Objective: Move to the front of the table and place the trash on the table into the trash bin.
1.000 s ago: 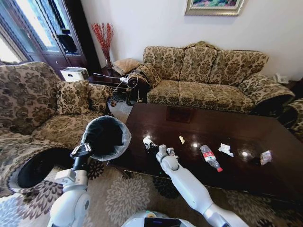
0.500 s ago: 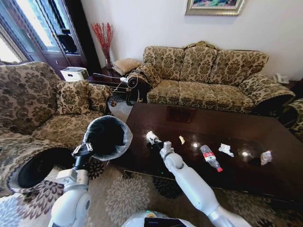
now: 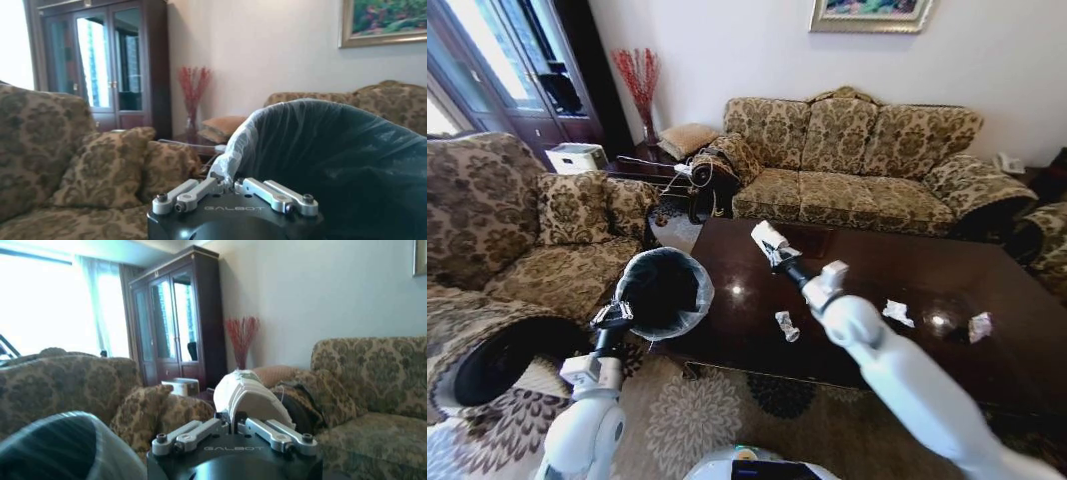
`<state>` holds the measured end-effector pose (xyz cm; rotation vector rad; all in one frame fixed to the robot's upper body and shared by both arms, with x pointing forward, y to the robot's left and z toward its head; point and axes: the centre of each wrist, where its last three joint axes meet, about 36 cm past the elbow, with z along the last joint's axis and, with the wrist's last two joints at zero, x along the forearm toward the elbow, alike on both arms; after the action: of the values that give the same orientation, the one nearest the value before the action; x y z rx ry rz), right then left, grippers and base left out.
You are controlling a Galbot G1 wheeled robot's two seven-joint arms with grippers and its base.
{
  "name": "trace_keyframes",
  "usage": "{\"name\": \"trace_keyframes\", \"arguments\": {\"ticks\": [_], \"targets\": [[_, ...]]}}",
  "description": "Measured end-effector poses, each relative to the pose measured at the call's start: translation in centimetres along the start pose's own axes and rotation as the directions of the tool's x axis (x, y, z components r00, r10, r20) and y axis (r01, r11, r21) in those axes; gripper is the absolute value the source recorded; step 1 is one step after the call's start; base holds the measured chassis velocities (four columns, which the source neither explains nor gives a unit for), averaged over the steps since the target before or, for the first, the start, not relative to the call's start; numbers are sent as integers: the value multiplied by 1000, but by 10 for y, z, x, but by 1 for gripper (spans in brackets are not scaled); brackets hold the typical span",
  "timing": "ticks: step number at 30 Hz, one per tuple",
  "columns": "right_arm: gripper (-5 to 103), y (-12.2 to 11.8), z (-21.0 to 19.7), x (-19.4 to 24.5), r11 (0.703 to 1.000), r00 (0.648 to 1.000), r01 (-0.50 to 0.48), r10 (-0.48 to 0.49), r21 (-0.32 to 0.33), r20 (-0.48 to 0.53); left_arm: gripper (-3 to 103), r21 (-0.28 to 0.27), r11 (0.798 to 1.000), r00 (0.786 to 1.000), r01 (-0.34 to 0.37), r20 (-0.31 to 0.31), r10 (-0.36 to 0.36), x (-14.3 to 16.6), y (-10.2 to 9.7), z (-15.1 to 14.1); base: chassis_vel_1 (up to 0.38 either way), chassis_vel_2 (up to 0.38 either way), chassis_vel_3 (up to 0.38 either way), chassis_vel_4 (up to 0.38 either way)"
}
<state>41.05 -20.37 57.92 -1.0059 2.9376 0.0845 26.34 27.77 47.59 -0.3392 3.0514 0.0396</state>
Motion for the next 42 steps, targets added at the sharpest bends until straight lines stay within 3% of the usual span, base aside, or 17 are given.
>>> {"name": "trace_keyframes", "arguments": {"ticks": [3,5,8,13,15,18,27,28,31,32,34,35,37,38,40,41,42], "targets": [[0,6,-22,14,999,999,45,-45,-5,20,2,0,1000,1000,-9,-1,9,-1,-1,1,-70,-75,-62,-66],[0,20,-52,31,991,991,130,-129,-13,44,2,0,1000,1000,-25,-1,25,-1,-2,1,-70,-82,-80,-76],[0,32,-64,37,979,978,203,-201,-33,49,2,-1,1000,1000,-31,-3,31,0,-3,1,-77,-83,-87,-101],[0,59,-61,33,935,939,342,-343,-92,9,2,-5,999,999,-48,-4,48,1,-5,2,-100,-97,-108,-108],[0,60,-61,33,934,938,345,-346,-93,7,2,-5,999,999,-49,-4,49,1,-5,2,-109,-113,-101,-110],[0,77,-42,22,902,905,411,-421,-131,-64,2,-6,998,998,-63,-2,63,3,-7,1,-110,-92,-88,-97],[-3,98,-24,-19,887,879,432,-454,-162,-141,2,-6,998,998,-65,2,65,2,-7,0,-18,-15,-12,-17],[3,100,-22,-20,888,876,430,-454,-161,-163,2,-6,998,998,-64,5,64,2,-7,0,0,0,0,0],[3,101,-17,-24,886,866,443,-463,-137,-190,2,-6,998,998,-60,8,60,1,-7,-1,0,0,0,0],[14,100,-16,-25,885,864,447,-465,-129,-193,2,-6,998,998,-60,9,60,1,-7,-1,0,0,0,0],[14,101,-16,-27,885,864,449,-465,-121,-194,2,-5,998,998,-59,9,59,0,-6,-1,0,0,0,0],[24,101,-17,-30,885,863,452,-466,-114,-194,2,-4,998,998,-59,8,59,-1,-6,0,0,0,0,0],[24,103,-19,-32,883,863,456,-468,-107,-189,2,-2,998,998,-57,7,57,-2,-6,0,0,0,0,0],[35,105,-21,-34,883,864,459,-470,-103,-182,2,-1,998,998,-56,7,56,-3,-6,1,0,0,0,0],[35,106,-24,-36,883,868,458,-469,-100,-163,2,0,998,998,-55,6,55,-4,-6,1,0,0,0,0],[45,105,-29,-38,888,879,450,-459,-93,-127,2,1,999,999,-54,4,54,-4,-6,2,0,0,0,0],[45,103,-36,-39,893,889,441,-448,-84,-94,2,1,999,999,-53,2,53,-5,-5,3,0,0,0,0]]}}
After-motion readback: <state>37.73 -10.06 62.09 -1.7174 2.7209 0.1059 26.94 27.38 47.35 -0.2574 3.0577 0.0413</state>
